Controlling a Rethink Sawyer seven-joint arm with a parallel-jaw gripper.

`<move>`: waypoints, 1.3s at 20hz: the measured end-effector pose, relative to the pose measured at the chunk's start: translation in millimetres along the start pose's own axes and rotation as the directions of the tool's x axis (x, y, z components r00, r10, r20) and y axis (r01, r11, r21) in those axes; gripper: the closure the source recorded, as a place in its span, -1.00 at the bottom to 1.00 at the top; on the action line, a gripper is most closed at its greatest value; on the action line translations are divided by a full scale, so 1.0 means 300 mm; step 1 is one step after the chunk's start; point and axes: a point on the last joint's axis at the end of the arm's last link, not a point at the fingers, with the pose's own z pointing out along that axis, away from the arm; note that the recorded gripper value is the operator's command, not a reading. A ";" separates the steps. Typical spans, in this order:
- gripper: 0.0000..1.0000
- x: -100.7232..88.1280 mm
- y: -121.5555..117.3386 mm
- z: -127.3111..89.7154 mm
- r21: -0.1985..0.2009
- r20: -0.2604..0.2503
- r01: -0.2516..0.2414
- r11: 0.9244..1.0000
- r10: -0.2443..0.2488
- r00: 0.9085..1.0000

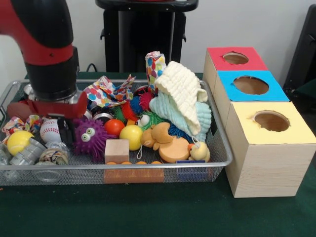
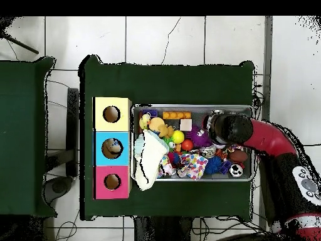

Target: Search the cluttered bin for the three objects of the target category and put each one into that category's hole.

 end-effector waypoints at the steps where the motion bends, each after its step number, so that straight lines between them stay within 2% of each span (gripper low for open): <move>1: 1.00 0.004 0.005 -0.021 0.003 0.011 0.005 1.000 -0.005 1.000; 4: 1.00 0.028 0.030 -0.103 0.016 0.053 0.024 1.000 -0.025 0.998; 10: 1.00 0.074 0.064 -0.165 0.025 0.094 0.044 0.999 -0.046 0.995; 18: 1.00 0.097 0.083 -0.146 0.018 0.092 0.050 0.999 -0.051 0.994; 26: 1.00 0.107 0.082 -0.084 0.003 0.071 0.042 0.999 -0.042 0.997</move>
